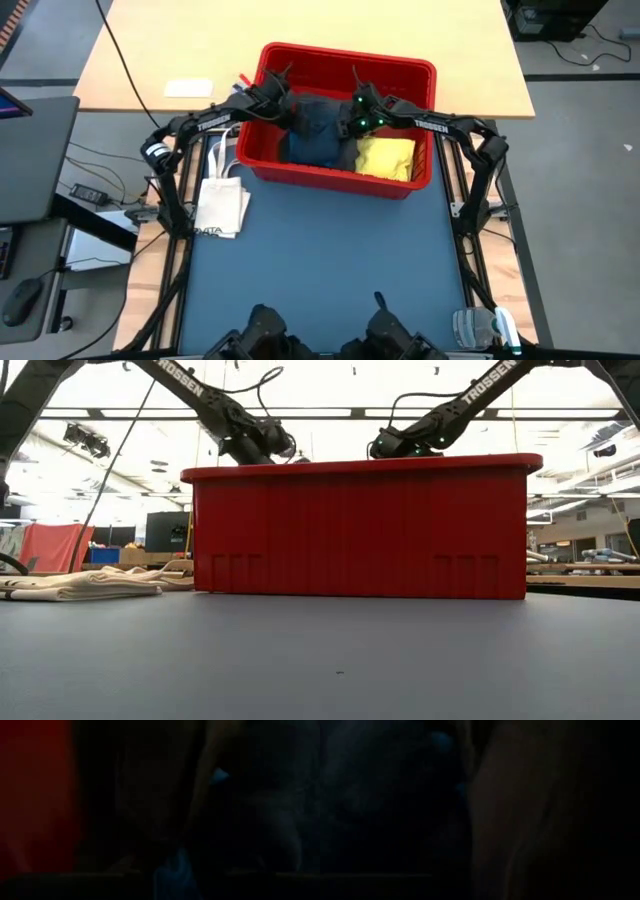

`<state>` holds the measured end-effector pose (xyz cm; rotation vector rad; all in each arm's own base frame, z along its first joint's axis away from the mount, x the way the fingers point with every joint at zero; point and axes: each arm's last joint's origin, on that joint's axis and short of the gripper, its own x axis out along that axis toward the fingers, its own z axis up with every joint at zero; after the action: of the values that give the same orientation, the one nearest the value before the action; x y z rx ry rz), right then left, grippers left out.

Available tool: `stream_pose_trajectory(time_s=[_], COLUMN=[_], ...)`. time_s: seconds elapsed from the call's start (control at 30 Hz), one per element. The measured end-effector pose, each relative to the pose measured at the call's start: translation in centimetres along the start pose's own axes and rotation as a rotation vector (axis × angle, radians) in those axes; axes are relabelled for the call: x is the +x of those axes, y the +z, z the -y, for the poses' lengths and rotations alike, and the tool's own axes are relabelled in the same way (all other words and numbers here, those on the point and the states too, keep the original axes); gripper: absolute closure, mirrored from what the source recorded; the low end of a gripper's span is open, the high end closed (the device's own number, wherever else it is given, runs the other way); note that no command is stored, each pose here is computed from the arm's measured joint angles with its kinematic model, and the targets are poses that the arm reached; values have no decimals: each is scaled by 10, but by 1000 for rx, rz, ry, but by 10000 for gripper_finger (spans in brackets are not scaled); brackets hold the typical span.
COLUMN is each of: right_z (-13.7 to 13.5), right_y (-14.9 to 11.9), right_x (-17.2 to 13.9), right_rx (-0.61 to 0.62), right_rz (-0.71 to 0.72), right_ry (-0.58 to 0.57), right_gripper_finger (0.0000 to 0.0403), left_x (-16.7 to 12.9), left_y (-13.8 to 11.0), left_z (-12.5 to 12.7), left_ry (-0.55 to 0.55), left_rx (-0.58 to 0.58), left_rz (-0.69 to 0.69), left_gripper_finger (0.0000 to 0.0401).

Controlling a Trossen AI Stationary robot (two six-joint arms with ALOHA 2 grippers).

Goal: Fold laundry
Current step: Put the folded shorts into the red bin, then adjust the red bin

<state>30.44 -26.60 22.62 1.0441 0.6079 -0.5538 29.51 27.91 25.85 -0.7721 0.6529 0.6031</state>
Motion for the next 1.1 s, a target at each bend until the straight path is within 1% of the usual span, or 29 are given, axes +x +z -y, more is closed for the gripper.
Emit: stream_pose_trajectory(time_s=[0.03, 0.13, 0.23, 0.3, 0.4, 0.47, 0.57, 0.63, 0.7, 0.8, 0.9, 1.0, 1.1], right_z=[1, 4, 5, 5, 2, -5, -21, -37, -56, -87, -116, -135, -145], right_y=[0, 4, 9, 11, 11, 8, 0, -12, -30, -63, -101, -136, -165], right_x=[0, -8, -20, -31, -51, -67, -93, -111, -128, -154, -177, -195, -202], right_rx=[-12, -15, -1, 45, 101, 99, 79, 49, -19, -161, -349, -495, -570], right_rz=[7, 53, 105, 118, 138, 167, 183, 173, 146, 83, 4, -105, -197], right_ry=[-21, -77, -102, -106, -122, -137, -115, -85, -40, 63, 200, 318, 349], right_gripper_finger=[254, 169, 102, 71, 51, 50, 59, 70, 83, 103, 123, 141, 158], left_x=[-3, -17, -36, -51, -79, -97, -123, -143, -163, -186, -203, -211, -205], left_y=[-1, 0, 4, 6, 8, 8, 2, -5, -17, -40, -70, -102, -124], left_z=[0, 2, 3, 5, 10, 14, 22, 29, 41, 64, 89, 108, 124], left_ry=[5, 51, 68, 57, 52, 62, 58, 16, -60, -195, -357, -435, -463], left_rx=[22, 40, 53, 55, 81, 110, 142, 189, 271, 430, 632, 842, 980], left_rz=[-6, 7, 53, 75, 129, 168, 181, 178, 157, 90, -9, -142, -238], left_gripper_finger=[290, 267, 250, 244, 241, 240, 240, 240, 243, 255, 271, 291, 313])
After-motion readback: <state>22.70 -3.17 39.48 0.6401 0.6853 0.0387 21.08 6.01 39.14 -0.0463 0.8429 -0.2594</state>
